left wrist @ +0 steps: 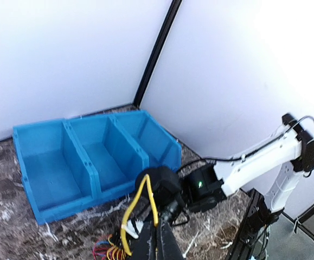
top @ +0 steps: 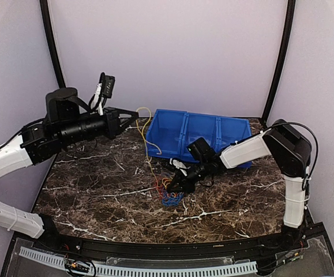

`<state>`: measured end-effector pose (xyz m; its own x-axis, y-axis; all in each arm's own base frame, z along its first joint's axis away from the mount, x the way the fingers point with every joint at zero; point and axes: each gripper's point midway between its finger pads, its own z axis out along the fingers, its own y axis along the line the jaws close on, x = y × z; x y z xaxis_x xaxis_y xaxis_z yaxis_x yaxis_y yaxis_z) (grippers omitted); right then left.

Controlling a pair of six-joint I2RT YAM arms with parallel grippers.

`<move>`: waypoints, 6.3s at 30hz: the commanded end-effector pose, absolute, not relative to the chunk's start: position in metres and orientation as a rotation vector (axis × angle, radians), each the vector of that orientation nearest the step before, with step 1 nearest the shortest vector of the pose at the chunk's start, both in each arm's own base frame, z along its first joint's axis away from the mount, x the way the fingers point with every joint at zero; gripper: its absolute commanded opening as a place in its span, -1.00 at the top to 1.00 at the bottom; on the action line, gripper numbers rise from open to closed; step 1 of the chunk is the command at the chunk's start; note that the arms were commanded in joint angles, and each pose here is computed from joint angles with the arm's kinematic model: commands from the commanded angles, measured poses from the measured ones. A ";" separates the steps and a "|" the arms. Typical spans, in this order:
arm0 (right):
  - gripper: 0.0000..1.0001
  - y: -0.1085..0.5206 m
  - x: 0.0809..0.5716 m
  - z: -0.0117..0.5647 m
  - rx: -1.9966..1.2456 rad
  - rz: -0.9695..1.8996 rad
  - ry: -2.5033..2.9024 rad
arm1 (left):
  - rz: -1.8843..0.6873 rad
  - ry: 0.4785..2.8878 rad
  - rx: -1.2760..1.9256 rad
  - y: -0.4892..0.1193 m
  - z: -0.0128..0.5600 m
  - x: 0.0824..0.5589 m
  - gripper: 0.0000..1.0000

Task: Untangle the cables

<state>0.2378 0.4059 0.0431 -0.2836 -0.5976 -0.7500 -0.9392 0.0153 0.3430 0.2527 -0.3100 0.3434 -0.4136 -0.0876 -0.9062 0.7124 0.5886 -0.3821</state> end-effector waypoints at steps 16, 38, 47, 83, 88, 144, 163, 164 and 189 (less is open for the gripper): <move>0.76 0.406 0.237 0.049 -1.629 1.127 1.932 | -0.561 1.525 0.381 -0.231 0.525 0.262 1.00; 0.01 0.297 0.324 0.210 -1.395 0.746 1.761 | -0.503 1.733 0.420 -0.271 0.439 0.305 1.00; -0.02 0.188 0.351 0.193 -1.201 0.434 1.899 | -0.507 1.730 0.387 -0.268 0.452 0.322 1.00; -0.08 0.170 0.335 0.145 -1.121 0.436 1.996 | -0.580 1.877 0.375 -0.289 0.426 0.403 1.00; -0.09 0.176 0.333 0.140 -1.155 0.433 1.998 | -0.568 1.867 0.378 -0.299 0.434 0.419 1.00; -0.07 0.242 0.316 0.141 -1.463 0.480 1.978 | -0.627 2.042 0.484 -0.291 0.252 0.359 -0.20; 0.19 0.339 0.286 0.091 -1.624 0.692 2.090 | -0.998 2.183 0.666 -0.340 0.156 0.276 0.10; 0.18 0.341 0.283 0.088 -1.615 0.723 2.108 | -1.005 2.181 0.662 -0.343 0.153 0.277 0.08; 0.32 0.354 0.286 0.067 -1.526 0.836 2.247 | -0.945 2.199 0.595 -0.335 0.138 0.282 0.01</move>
<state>0.2821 0.3439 0.0562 -0.3901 -0.7629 -0.5155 -0.9171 0.2721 0.2914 0.2827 -0.3343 0.1314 -0.6912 0.1610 -0.7045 0.6158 0.6414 -0.4576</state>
